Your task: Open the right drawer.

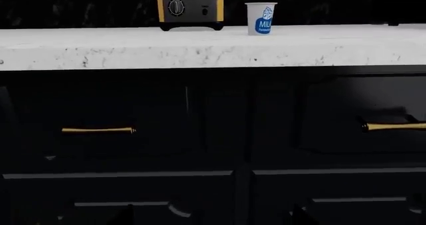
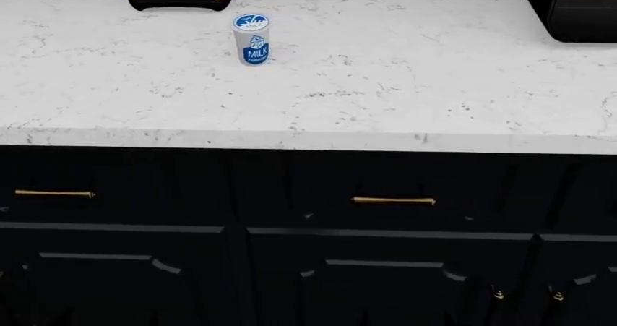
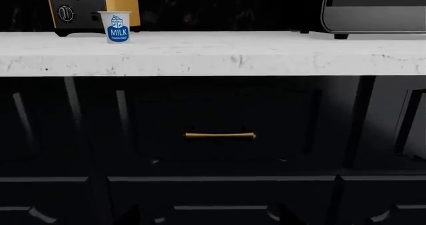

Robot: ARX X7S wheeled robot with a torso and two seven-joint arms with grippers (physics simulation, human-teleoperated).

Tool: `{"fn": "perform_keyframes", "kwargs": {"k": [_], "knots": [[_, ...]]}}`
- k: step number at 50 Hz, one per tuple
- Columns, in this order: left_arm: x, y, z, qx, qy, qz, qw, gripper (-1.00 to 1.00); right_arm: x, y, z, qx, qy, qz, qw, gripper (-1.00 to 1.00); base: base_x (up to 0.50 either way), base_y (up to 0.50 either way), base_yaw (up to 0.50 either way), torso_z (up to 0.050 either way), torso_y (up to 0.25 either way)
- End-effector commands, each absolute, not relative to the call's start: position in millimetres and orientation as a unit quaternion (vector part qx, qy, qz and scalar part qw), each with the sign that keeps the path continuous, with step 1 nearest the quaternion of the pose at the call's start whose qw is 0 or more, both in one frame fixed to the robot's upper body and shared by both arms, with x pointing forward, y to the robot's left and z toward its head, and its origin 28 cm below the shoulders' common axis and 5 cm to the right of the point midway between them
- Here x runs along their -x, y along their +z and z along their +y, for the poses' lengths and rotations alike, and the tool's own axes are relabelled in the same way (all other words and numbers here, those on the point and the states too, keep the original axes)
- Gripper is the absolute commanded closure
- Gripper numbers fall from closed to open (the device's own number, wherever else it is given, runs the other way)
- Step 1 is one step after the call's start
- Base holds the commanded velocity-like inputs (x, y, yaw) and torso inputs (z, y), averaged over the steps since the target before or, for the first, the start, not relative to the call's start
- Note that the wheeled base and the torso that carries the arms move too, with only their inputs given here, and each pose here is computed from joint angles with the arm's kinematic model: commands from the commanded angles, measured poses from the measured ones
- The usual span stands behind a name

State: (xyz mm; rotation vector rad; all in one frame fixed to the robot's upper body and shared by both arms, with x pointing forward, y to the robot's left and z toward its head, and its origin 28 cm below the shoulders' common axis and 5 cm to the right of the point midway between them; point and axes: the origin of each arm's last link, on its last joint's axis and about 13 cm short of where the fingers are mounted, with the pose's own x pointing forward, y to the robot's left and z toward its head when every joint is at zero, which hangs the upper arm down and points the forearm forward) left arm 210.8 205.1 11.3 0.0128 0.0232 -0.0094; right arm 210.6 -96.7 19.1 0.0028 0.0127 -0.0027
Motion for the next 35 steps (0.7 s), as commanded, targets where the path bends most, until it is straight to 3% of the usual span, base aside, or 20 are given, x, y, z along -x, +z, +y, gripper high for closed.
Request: {"fn": "perform_keyframes", "kwargs": {"k": [1, 4, 17, 35], "knots": [[-210.7, 11.3, 203.8, -0.025, -0.016, 0.017, 0.999, -1.00, -210.4, 17.6, -96.4, -0.001, -0.001, 0.006, 1.000, -1.00, 0.00, 0.00, 0.00, 0.000, 0.000], [-210.8, 10.8, 206.7, 0.008, -0.010, 0.003, 1.000, -1.00, -210.4, 19.5, -96.5, -0.001, -0.001, 0.006, 1.000, -1.00, 0.00, 0.00, 0.00, 0.000, 0.000], [-208.0, 11.3, 204.5, -0.031, -0.017, -0.005, 0.999, -1.00, -210.0, 19.4, -96.4, -0.001, -0.001, 0.008, 1.000, -1.00, 0.00, 0.00, 0.00, 0.000, -0.021], [-209.0, 9.6, 205.3, -0.028, -0.016, -0.003, 0.999, -1.00, -210.0, 17.3, -96.7, -0.001, -0.002, 0.007, 1.000, -1.00, 0.00, 0.00, 0.00, 0.000, -0.249]]}}
